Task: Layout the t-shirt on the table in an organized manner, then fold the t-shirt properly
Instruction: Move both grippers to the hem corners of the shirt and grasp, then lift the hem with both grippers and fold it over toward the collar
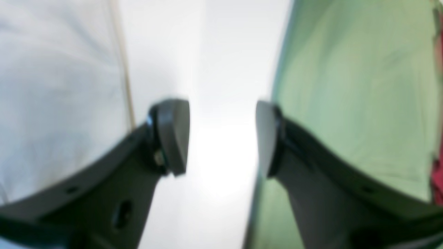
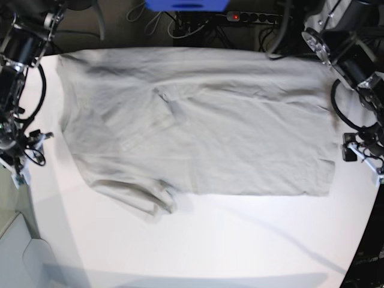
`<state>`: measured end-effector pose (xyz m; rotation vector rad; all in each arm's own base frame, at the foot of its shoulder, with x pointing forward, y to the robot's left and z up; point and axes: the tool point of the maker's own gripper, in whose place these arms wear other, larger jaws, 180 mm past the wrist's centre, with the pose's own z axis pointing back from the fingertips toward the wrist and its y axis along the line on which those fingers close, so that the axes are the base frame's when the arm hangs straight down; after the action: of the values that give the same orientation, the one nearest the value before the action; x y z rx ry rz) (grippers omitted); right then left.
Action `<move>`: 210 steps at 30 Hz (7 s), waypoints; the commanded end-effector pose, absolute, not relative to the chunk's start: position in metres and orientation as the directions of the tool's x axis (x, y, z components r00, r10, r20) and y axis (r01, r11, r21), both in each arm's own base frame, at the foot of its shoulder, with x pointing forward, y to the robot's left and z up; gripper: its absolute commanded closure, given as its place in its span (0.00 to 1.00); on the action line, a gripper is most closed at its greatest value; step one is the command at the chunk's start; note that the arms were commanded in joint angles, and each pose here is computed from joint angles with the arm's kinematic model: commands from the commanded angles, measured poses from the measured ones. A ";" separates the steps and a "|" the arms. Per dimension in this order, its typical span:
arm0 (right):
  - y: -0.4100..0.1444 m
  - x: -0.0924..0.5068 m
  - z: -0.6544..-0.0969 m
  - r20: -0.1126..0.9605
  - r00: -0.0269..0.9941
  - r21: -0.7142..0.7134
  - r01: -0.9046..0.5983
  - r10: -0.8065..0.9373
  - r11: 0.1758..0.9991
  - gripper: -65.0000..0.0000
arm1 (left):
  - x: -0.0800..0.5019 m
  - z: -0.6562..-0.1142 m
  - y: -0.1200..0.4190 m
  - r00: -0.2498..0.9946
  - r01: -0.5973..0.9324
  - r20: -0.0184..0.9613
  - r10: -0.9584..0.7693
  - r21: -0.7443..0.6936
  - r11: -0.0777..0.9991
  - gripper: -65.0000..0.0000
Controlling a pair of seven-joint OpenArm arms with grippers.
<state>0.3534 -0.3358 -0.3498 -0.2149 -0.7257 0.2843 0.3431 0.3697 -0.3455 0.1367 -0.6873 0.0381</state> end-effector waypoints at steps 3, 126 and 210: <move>-0.327 0.388 -0.349 0.655 0.700 -0.224 -0.181 0.286 0.958 0.52 | 0.356 -0.329 0.374 0.742 -0.064 0.669 -0.053 0.149 0.987 0.21; -0.244 0.465 -0.370 0.818 0.553 0.017 -0.301 0.160 0.954 1.00 | 0.451 -0.349 0.371 0.613 -0.144 0.788 0.064 0.032 0.989 1.00; -0.272 0.261 -0.403 0.687 0.634 -0.203 -0.300 0.354 0.932 0.65 | 0.294 -0.411 0.342 0.754 -0.150 0.612 0.240 -0.195 0.969 0.36</move>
<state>0.2523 -0.2668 -0.4168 -0.0492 -0.7586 0.3691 0.2888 0.3340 -0.4211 -0.1559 -0.6679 0.2253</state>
